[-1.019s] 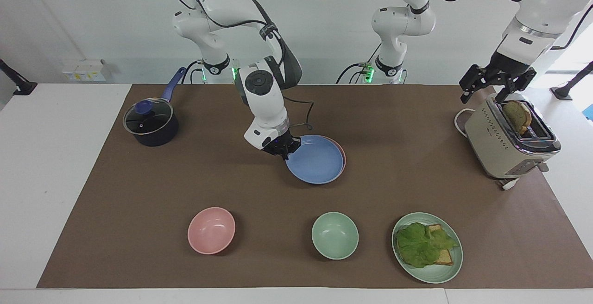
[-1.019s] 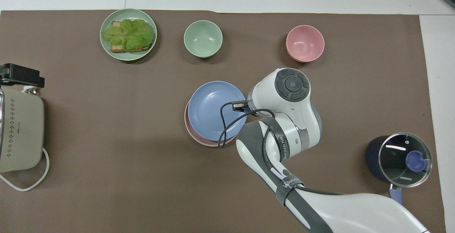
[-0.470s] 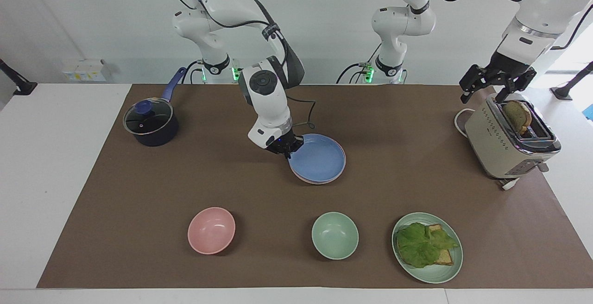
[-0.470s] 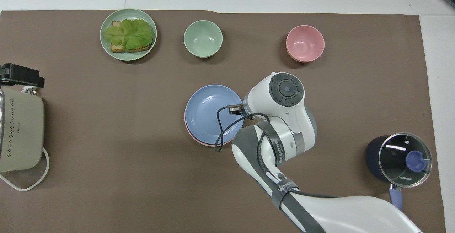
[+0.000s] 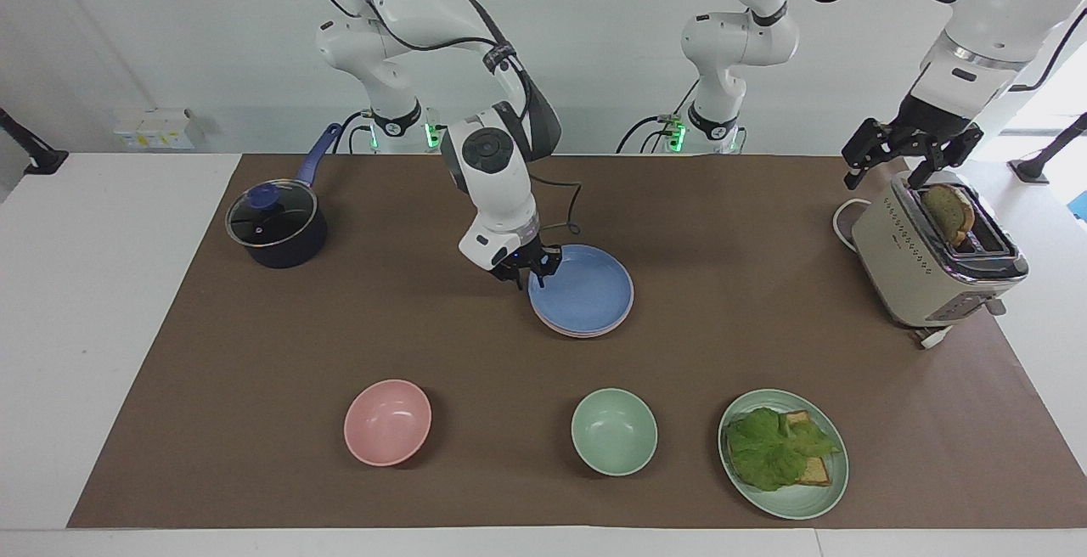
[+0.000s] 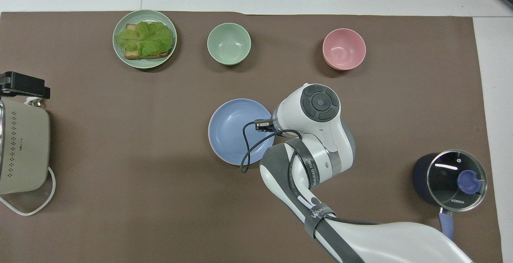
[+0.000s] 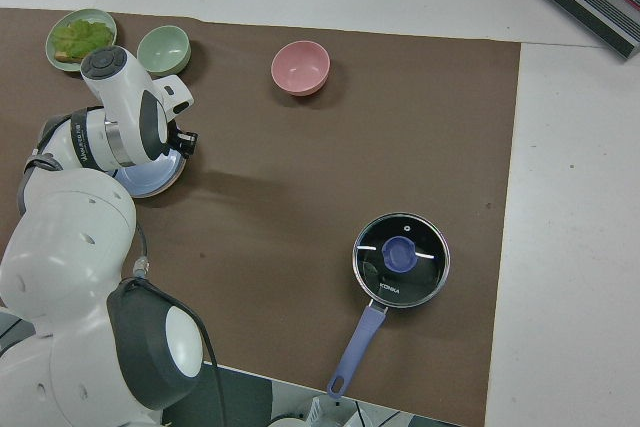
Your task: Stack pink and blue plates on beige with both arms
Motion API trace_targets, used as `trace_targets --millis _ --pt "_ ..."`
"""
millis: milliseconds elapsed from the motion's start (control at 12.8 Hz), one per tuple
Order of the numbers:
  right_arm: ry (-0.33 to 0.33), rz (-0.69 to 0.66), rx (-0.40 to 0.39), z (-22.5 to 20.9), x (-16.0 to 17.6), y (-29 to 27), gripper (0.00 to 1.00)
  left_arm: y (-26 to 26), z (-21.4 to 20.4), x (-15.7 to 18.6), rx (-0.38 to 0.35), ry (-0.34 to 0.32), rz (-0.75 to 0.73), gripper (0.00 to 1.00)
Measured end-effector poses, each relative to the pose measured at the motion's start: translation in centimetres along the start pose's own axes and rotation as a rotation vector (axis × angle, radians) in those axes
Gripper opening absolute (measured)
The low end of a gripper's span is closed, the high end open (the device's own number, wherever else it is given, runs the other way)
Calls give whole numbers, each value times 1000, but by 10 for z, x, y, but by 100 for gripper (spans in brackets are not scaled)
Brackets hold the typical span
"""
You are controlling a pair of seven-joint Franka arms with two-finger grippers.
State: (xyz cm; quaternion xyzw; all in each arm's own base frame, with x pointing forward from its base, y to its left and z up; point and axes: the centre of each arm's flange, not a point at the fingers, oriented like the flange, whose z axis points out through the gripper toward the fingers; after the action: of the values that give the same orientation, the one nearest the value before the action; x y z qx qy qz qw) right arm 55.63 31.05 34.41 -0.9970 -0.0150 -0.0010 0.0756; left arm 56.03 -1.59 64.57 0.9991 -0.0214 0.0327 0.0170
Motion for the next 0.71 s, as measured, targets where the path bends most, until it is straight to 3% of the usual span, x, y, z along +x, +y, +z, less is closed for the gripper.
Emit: trace_targets --millis 78,313,705 --pt "5 2 1 -1 1 1 67 0 0 0 0 0 0 100" --pt "23 11 6 -8 7 5 99 0 0 0 0 0 0 100" --pt "81 80 11 -72 34 72 100 0 0 0 0 0 0 100"
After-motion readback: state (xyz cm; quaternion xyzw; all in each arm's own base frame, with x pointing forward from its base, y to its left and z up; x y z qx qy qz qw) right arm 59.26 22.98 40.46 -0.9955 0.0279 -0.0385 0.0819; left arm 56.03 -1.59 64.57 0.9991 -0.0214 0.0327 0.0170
